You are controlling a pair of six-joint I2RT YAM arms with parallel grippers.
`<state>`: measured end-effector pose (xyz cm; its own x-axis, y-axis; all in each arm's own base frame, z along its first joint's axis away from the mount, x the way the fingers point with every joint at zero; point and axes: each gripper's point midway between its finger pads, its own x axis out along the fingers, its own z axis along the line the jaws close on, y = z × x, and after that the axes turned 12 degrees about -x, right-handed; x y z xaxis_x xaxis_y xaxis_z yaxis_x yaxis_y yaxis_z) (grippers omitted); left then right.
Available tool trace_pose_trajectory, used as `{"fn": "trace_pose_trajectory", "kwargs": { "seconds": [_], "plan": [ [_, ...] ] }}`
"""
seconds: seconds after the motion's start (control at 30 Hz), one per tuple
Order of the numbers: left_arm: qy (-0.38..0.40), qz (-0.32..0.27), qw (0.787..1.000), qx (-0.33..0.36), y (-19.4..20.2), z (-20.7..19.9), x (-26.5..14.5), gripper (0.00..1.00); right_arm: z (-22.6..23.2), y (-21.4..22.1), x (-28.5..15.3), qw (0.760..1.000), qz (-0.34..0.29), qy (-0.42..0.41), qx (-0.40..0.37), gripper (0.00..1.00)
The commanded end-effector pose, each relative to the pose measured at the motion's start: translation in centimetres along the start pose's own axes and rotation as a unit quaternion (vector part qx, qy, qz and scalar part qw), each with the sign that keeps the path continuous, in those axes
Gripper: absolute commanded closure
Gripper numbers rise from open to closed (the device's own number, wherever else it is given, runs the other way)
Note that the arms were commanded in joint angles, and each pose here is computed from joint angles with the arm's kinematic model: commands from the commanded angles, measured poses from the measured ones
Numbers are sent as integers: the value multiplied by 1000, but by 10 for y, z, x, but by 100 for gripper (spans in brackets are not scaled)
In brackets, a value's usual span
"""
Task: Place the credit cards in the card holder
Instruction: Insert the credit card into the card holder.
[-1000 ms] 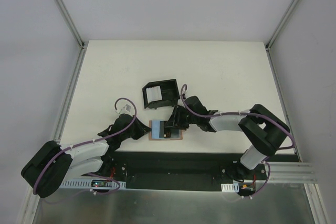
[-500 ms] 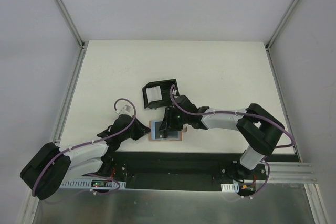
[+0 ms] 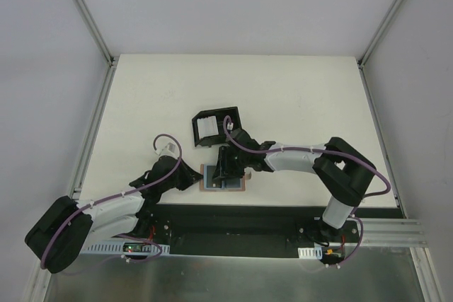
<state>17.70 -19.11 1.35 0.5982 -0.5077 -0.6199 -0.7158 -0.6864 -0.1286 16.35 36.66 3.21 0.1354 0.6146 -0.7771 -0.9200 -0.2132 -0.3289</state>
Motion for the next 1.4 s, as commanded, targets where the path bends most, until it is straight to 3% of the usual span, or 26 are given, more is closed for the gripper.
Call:
{"fn": "trace_pose_trajectory", "kwargs": {
  "seconds": [0.0,0.67,1.37],
  "plan": [
    [-67,-2,998,-2,2,42,-4,100,2,4,-9,1000,11,11,-3,54],
    [-57,0,998,1,2,35,-4,100,39,-12,3,998,15,-47,-38,55],
    [-46,-5,999,13,-1,28,-8,100,9,-27,-26,994,-31,48,-96,49]
  ]
}}
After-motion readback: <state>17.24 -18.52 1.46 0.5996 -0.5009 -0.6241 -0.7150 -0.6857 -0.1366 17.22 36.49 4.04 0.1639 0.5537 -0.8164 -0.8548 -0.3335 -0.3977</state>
